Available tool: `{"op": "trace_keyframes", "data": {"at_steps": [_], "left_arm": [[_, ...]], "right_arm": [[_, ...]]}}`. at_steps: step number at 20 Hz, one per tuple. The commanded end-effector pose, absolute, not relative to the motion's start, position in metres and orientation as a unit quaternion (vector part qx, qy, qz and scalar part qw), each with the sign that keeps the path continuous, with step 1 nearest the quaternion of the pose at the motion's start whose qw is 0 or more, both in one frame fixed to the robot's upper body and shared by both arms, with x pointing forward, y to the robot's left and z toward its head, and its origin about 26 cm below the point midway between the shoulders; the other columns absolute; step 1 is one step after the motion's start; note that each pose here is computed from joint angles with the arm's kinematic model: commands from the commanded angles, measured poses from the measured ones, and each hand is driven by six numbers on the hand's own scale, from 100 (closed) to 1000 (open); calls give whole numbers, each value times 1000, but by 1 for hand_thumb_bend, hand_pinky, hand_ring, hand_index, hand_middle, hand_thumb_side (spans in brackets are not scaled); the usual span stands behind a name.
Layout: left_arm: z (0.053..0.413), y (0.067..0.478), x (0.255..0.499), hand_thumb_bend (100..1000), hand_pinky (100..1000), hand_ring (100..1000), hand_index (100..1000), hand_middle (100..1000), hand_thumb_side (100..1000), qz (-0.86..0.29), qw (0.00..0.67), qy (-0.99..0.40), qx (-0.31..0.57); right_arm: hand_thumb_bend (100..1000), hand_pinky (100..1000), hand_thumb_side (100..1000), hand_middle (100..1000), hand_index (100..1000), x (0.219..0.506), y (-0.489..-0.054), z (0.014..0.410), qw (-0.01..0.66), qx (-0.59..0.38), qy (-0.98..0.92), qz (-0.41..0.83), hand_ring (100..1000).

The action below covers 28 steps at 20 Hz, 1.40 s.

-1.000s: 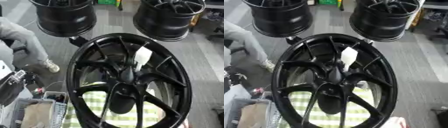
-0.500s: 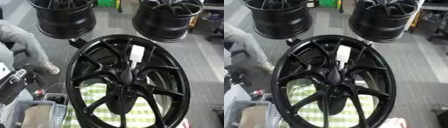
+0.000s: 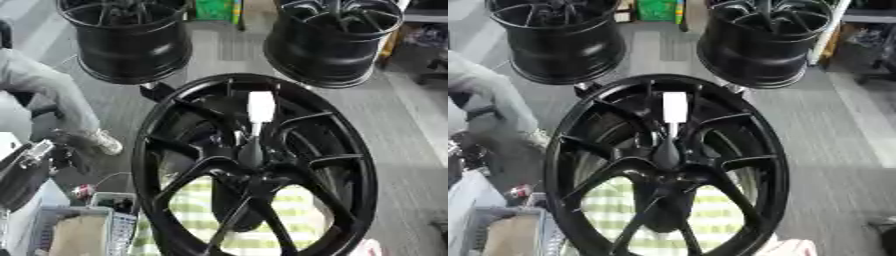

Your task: Pull the pin out of the wheel hub.

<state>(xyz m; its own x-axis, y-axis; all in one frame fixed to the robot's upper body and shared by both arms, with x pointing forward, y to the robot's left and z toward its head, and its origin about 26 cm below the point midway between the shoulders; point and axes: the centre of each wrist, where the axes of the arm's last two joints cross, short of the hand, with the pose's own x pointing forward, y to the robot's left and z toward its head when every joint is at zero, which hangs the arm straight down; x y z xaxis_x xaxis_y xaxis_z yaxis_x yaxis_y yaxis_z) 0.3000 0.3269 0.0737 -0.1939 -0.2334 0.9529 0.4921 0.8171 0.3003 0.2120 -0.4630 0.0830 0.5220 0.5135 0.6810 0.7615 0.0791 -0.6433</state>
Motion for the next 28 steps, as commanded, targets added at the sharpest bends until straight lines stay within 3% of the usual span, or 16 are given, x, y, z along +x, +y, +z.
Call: {"op": "trace_keyframes", "data": {"at_steps": [1,10,28], "left_arm": [[81,328,301,100,601,463,716,587,913,-291,619,-725,-85],[80,327,301,100,601,463,716,586,913,-292,618,-725,-87],[79,323,302,100,601,465,715,585,915,-296,613,-726,-96]], "right_arm": [[187,613,510,834,934,215,-460,95,532,-704,-454,-127,639],[103,593,448,800,922,223,-428,91,537,-649,-525,-125,618],[100,568,435,743,898,250,-331,78,532,-444,-706,-148,592]]}}
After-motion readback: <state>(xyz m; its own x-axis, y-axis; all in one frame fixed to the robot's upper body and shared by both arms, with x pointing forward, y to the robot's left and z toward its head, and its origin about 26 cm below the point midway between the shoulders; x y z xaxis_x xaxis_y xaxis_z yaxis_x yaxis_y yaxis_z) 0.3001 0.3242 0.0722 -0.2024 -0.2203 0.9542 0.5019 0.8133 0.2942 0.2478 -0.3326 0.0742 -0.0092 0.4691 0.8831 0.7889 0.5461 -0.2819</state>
